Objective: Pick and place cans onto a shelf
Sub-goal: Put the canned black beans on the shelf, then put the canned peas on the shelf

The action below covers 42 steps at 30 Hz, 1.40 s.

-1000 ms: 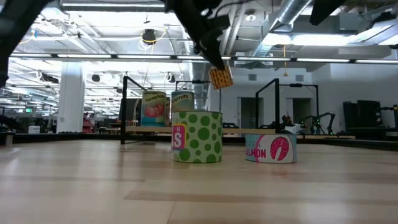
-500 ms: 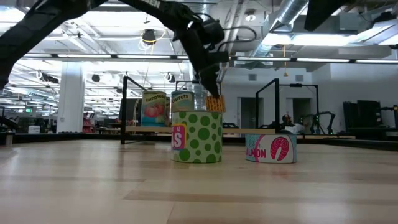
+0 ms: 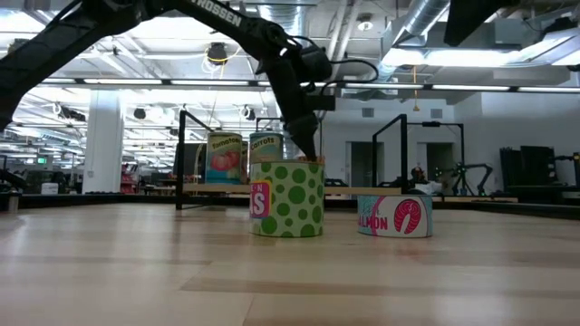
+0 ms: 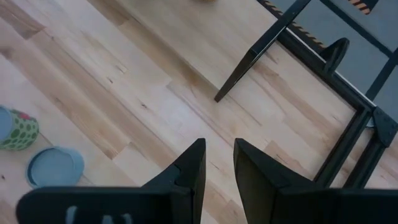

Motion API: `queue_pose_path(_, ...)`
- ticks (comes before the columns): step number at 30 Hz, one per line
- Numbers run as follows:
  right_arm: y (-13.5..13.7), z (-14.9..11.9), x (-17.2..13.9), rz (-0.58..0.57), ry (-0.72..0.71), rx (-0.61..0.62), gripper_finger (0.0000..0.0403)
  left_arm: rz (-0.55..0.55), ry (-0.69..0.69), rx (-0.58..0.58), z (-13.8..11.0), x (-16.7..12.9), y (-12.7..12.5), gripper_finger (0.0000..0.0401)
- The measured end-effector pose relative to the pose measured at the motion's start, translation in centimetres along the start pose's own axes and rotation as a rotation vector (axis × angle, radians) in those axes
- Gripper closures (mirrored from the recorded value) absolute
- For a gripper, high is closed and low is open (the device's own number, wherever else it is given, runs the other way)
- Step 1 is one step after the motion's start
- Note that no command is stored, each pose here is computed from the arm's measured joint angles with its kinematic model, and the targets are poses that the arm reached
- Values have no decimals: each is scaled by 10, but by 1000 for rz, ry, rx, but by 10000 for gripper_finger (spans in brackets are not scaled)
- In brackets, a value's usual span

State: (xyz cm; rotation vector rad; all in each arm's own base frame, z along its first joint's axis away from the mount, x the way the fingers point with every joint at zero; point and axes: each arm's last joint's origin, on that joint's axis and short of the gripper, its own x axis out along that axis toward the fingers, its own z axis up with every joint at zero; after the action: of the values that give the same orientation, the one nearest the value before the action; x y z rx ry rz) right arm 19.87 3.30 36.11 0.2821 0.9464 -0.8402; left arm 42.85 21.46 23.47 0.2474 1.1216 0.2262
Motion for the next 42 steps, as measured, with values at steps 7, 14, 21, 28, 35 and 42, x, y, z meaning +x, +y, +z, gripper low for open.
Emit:
queue_pose_path(7,0,0,0,3,2,0,295,35,34,5,-2,0,1,367)
queue_pose_path(14,0,0,0,5,3,0,295,37,29,7,-1,0,1,344)
queue_pose_path(21,0,0,0,5,5,0,295,-46,33,-17,19,-54,-5,332)
queue_pose_path(28,-2,-3,0,-8,41,-1,295,-491,-8,-77,39,-108,-54,327)
queue_pose_path(35,-3,-22,-6,6,50,-3,295,-528,215,7,39,-123,-120,328)
queue_pose_path(42,-15,-65,0,25,65,-22,295,-558,255,78,46,-133,-192,328)
